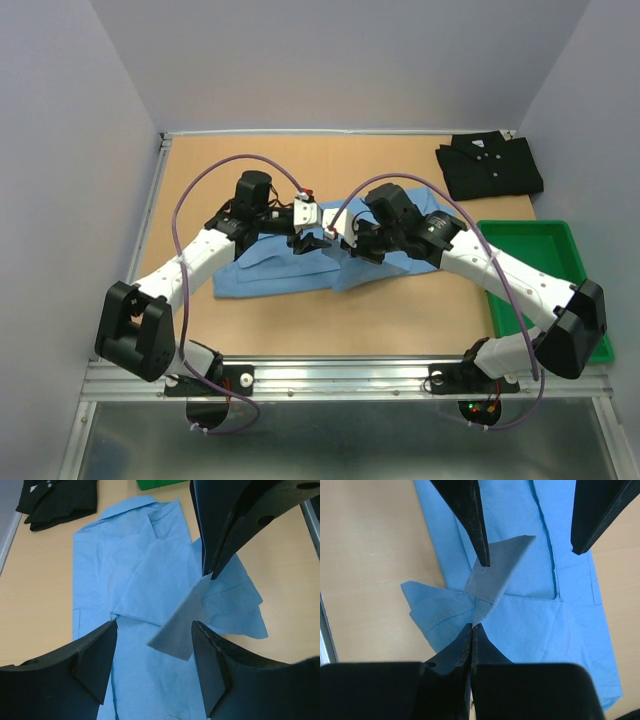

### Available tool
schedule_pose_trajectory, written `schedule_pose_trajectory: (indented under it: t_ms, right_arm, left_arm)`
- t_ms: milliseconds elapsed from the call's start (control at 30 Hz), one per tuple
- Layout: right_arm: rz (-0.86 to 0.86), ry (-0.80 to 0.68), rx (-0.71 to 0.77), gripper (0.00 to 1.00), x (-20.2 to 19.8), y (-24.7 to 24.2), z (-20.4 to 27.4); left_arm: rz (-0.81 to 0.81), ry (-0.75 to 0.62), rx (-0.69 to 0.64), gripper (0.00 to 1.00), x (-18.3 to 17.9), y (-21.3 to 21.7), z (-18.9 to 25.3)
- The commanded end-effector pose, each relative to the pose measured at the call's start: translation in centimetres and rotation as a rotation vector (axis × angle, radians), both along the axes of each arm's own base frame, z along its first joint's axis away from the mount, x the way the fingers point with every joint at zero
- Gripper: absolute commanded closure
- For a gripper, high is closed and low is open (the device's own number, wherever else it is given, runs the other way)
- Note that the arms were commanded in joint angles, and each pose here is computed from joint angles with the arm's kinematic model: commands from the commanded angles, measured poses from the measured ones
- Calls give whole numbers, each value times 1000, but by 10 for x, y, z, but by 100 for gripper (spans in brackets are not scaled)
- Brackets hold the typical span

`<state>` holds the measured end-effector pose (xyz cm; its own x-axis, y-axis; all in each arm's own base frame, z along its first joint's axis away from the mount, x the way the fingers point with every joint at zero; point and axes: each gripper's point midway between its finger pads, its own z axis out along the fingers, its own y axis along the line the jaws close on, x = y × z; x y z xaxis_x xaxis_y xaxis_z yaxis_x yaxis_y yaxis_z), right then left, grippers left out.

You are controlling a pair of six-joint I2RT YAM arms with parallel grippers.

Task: Fold and stack the long sleeve shirts
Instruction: Fold the shirt

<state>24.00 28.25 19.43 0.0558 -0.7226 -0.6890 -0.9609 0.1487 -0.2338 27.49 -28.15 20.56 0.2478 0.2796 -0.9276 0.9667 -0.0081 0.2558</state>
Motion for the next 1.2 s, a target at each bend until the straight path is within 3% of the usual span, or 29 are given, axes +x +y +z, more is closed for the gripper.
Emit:
schedule_pose_trajectory:
  t_ms: [0, 500, 833, 967, 1167]
  right_arm:
    - [37, -134, 161, 99, 9, 24, 60]
    - [31, -175, 218, 99, 9, 25, 79]
    - [44, -179, 227, 99, 10, 29, 80]
    - [44, -186, 227, 99, 11, 29, 80]
    - [44, -191, 230, 99, 12, 30, 80]
  left_arm:
    - [5, -26, -64, 28, -1, 6, 17]
    - [15, -28, -104, 26, -4, 25, 26]
    - [-29, 33, -114, 31, -7, 20, 25]
    - [-42, 63, -110, 45, -10, 19, 21]
    - [-47, 84, -101, 89, -13, 18, 18]
